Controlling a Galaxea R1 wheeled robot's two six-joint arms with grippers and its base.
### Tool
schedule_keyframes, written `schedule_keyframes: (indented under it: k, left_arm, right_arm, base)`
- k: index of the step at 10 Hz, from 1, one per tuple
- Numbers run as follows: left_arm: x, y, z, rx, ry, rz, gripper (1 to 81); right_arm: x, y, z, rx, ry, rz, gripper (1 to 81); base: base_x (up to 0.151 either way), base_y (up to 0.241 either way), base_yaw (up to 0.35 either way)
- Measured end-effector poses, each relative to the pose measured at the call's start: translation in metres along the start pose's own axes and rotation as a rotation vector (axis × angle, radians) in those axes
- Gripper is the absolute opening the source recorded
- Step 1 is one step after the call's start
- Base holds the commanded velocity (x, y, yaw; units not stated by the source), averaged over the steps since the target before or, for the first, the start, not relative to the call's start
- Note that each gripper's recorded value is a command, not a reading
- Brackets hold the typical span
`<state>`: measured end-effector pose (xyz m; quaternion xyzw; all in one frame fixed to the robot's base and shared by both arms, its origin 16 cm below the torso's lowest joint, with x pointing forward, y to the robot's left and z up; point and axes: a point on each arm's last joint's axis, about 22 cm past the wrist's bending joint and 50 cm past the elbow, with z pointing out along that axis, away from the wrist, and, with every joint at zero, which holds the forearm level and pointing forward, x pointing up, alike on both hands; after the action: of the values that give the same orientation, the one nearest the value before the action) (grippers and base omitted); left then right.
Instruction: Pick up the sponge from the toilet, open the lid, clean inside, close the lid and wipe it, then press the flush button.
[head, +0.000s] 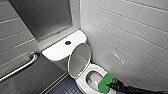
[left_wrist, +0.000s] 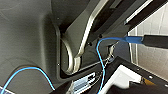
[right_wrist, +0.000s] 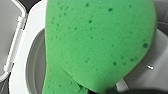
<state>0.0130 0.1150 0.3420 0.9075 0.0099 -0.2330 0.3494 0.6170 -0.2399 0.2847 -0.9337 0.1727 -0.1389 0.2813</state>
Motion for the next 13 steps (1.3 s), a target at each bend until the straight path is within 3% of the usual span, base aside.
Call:
schedule_keyframes:
  k: [5, 9, 13]
  left_arm:
    - [0.001, 0.011, 0.006, -0.016, 0.001, 0.01, 81.1]
    - [0.001, 0.014, 0.008, -0.021, 0.001, 0.012, 81.1]
    - [0.001, 0.014, 0.008, -0.022, 0.002, 0.029, 81.1]
  right_arm:
    - [-0.033, 0.028, -0.058, 0.049, 0.022, 0.109, 1.0]
    - [-0.092, 0.055, -0.088, 0.044, 0.009, 0.194, 1.0]
    - [-0.155, 0.037, -0.098, 0.072, -0.099, 0.246, 1.0]
  base:
    - [0.0, 0.0, 0.0]
    - [0.0, 0.0, 0.0]
    - [0.0, 0.0, 0.0]
